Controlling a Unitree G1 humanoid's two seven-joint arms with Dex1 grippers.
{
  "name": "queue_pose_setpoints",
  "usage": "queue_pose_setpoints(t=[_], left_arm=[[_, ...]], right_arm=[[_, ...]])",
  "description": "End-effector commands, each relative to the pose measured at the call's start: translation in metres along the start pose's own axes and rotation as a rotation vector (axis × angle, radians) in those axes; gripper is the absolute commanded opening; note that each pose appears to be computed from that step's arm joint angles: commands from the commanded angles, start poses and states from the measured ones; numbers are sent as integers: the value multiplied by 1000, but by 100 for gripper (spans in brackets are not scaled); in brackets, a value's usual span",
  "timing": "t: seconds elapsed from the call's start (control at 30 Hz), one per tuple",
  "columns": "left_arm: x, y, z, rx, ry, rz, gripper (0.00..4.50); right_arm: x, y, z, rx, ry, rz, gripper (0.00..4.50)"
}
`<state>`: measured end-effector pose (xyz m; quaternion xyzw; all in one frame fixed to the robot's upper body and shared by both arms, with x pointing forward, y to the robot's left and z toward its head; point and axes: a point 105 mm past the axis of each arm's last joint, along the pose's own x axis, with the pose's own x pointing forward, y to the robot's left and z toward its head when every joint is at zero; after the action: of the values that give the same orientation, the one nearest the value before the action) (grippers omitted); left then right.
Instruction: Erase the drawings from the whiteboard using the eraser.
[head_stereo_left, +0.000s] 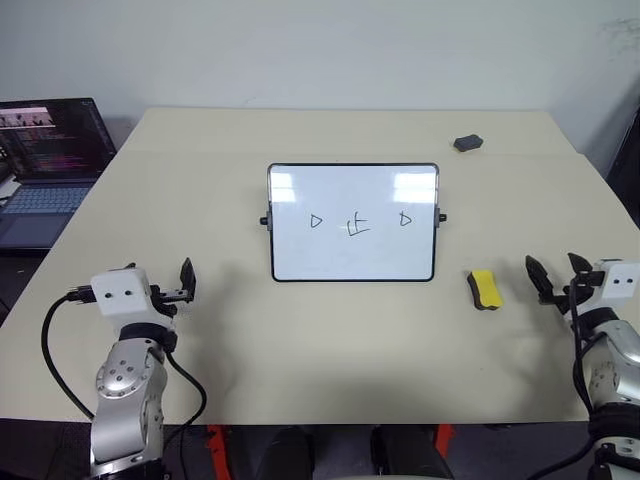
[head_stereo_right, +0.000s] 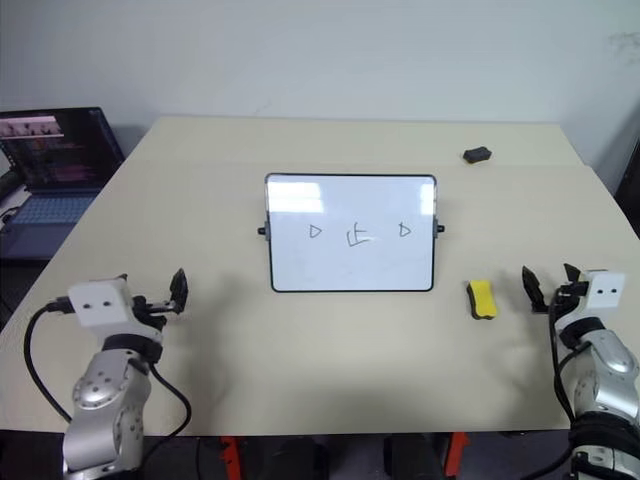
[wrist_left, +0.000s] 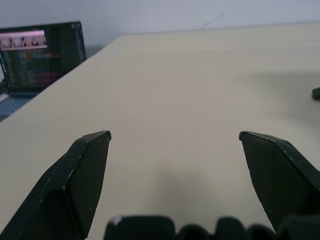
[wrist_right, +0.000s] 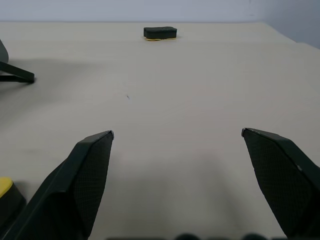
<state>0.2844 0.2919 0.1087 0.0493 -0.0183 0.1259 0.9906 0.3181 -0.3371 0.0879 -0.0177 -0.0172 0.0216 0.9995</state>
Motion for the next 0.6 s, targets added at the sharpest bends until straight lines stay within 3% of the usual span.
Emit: queue_pose_setpoints(t=[0.03,0.27,0.6], left_arm=[[2,1,0,-12,-1,18,450],[-2,-11,10,-13,-43,-47,450],[-6,2,30,-2,-100,-133,450]], right_arm=[[0,-10,17,-19,-39,-16,448],[-7,-21,25,3,-47,-92,448],[-12,-16,21,78,21,-130,448]])
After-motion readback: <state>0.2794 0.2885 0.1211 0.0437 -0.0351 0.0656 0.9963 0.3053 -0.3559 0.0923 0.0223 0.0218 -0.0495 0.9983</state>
